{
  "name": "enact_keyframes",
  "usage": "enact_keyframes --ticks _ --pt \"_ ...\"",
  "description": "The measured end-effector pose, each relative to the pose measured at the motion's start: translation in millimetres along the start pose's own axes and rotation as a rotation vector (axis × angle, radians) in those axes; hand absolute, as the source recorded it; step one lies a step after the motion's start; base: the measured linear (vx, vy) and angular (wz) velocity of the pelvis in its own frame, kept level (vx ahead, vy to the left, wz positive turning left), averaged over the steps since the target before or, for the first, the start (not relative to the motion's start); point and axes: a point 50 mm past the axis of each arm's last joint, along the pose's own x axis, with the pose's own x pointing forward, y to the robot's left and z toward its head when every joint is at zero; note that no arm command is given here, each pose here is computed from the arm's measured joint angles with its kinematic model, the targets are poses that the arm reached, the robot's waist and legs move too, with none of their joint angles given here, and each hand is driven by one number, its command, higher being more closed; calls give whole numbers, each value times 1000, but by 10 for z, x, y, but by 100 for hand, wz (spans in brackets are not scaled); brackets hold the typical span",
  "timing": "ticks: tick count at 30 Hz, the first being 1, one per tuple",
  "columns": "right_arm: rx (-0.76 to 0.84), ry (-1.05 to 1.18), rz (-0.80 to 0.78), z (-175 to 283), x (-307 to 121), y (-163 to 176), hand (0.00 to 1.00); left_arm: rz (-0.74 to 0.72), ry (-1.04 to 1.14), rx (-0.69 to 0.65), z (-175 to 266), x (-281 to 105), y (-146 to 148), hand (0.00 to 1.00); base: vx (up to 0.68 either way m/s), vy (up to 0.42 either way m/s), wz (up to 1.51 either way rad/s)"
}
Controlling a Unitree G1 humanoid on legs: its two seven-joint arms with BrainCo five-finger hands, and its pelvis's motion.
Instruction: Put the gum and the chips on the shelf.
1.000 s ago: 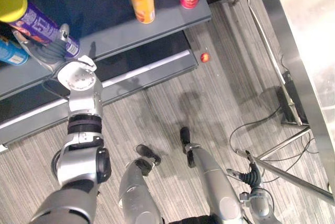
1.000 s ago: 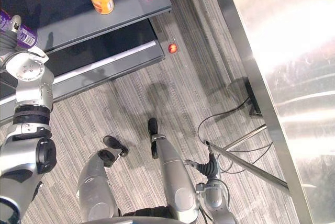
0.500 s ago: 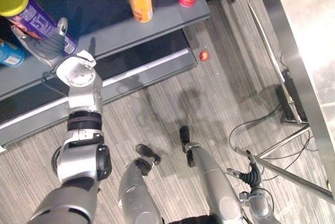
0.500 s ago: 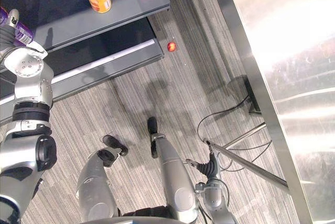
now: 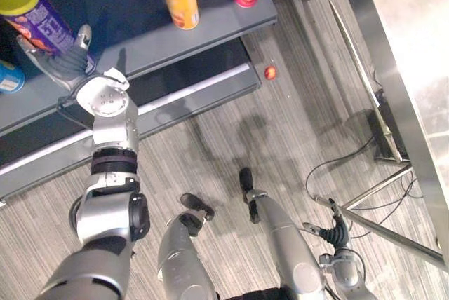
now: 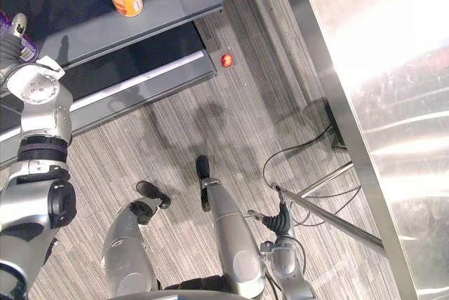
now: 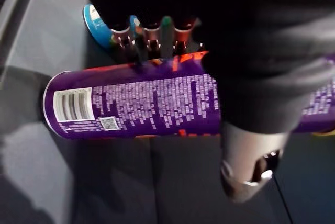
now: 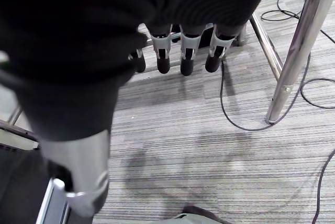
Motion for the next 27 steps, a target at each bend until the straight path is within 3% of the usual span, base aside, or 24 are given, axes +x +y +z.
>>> enact_keyframes --ticks 13,27 --pt "8 -8 -20 32 23 6 0 195 155 -12 -239 33 231 0 35 -19 4" --pt "11 -13 -36 47 37 1 0 199 165 -20 -251 49 260 0 11 -6 2"
